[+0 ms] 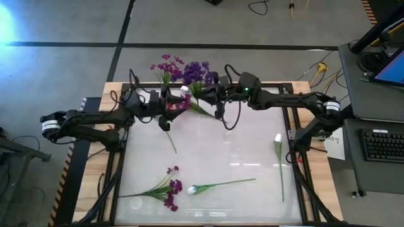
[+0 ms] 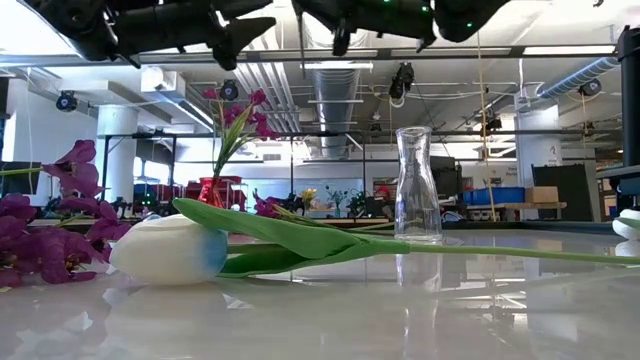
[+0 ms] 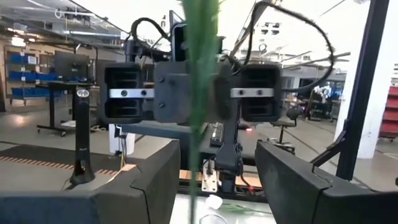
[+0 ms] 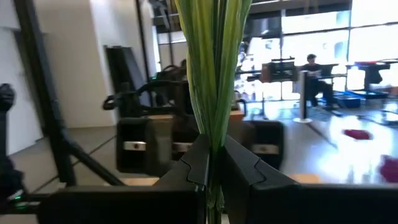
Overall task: Sort flowers into vase by color
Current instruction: Put the purple flowers into the red vase
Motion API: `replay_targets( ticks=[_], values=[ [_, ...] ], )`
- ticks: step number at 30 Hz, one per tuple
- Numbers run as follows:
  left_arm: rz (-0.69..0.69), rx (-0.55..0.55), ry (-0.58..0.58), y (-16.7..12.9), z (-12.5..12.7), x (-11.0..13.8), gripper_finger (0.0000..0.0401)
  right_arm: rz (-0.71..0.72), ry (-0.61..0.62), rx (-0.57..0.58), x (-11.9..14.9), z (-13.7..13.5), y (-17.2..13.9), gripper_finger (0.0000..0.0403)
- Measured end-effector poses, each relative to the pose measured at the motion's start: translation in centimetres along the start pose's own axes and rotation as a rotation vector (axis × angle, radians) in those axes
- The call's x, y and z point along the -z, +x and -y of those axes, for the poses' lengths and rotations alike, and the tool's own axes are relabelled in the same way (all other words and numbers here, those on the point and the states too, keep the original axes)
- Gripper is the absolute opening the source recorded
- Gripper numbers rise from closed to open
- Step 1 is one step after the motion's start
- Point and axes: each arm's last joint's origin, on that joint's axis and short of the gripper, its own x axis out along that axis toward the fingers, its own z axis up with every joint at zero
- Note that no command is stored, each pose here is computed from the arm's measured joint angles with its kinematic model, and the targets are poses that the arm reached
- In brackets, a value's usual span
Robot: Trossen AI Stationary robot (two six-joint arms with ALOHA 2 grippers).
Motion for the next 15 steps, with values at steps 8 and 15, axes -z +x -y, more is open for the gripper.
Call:
replay_targets(
  ticks=[8,15],
  values=[
    [-0.020,-0.053,-0.006,0.4,-0.3,0.5,0.0194,0.005,-0.021,-0.036,0.1,-1.1,0.8,0.0018],
    [-0.050,0.006,-0.021,2.0,-0.4,0.9,0.0194,0.043,-0.067,-0.042,1.0,-1.3,1.6,0.0018]
  ],
)
